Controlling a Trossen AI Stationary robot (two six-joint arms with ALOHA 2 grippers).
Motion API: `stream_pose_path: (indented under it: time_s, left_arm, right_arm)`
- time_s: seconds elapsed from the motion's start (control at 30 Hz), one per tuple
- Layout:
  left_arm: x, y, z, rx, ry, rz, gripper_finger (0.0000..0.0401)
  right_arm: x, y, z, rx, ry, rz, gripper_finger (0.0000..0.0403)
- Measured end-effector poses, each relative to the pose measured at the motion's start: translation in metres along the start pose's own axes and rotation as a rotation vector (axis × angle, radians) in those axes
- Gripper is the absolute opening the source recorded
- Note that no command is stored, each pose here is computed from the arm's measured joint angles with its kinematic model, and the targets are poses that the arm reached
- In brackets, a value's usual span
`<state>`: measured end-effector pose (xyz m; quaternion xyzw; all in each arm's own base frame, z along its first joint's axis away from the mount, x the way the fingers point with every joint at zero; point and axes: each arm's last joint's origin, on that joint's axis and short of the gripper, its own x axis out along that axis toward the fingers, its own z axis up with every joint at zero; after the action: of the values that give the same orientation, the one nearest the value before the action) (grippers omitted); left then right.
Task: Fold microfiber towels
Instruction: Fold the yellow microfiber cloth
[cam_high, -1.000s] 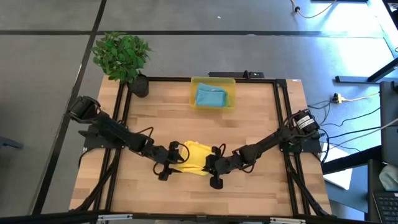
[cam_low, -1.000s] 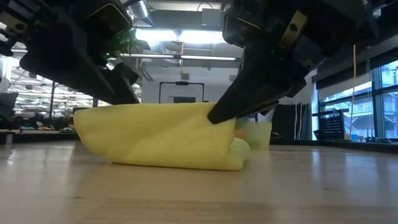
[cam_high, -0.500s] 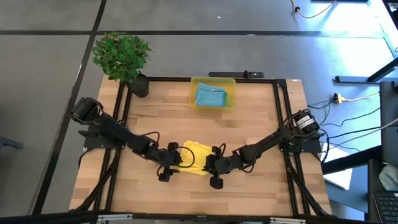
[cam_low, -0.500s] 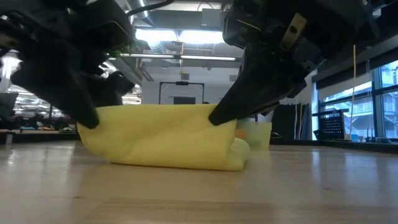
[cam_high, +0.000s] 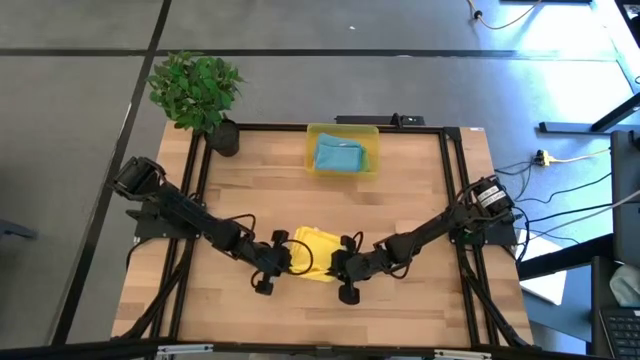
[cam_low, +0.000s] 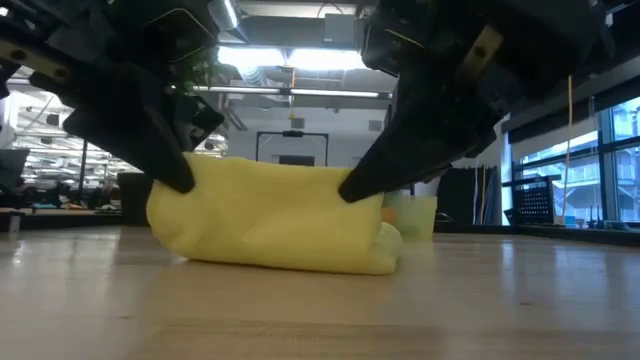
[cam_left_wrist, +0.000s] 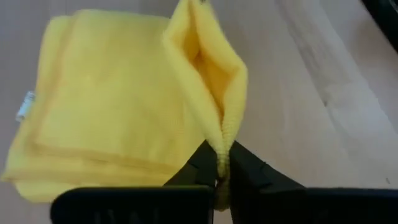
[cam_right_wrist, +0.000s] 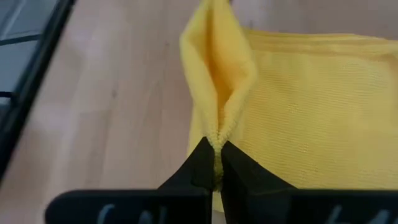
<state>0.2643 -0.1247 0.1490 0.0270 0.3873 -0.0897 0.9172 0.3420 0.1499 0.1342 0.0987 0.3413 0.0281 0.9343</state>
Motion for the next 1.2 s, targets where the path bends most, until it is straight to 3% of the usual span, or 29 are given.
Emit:
stream_pose_path:
  time_s: [0.23, 0.47, 0.67, 0.9, 1.0, 1.2]
  left_arm:
    - [0.002, 0.018, 0.004, 0.007, 0.020, 0.044, 0.0002]
    - [0.004, 0.039, 0.006, 0.036, 0.044, -0.036, 0.0001]
    - [0.004, 0.050, 0.009, 0.041, 0.033, -0.082, 0.0000]
    - [0.002, 0.072, 0.017, 0.034, -0.038, -0.102, 0.0000]
    - [0.003, 0.087, 0.012, 0.005, -0.066, -0.106, 0.0000]
    - [0.002, 0.108, -0.020, -0.104, -0.157, -0.124, 0.0000]
  right_arm:
    - [0.000, -0.007, -0.003, -0.040, 0.016, -0.122, 0.0013]
    - [0.001, -0.009, 0.001, -0.050, -0.027, -0.054, 0.0007]
    - [-0.008, -0.033, -0.022, 0.040, -0.189, 0.087, 0.0006]
    - [-0.026, -0.062, -0.041, 0.148, -0.304, 0.072, 0.0006]
    - [-0.026, -0.072, -0.046, 0.182, -0.290, 0.024, 0.0006]
    - [-0.026, -0.077, -0.045, 0.212, -0.308, 0.010, 0.0006]
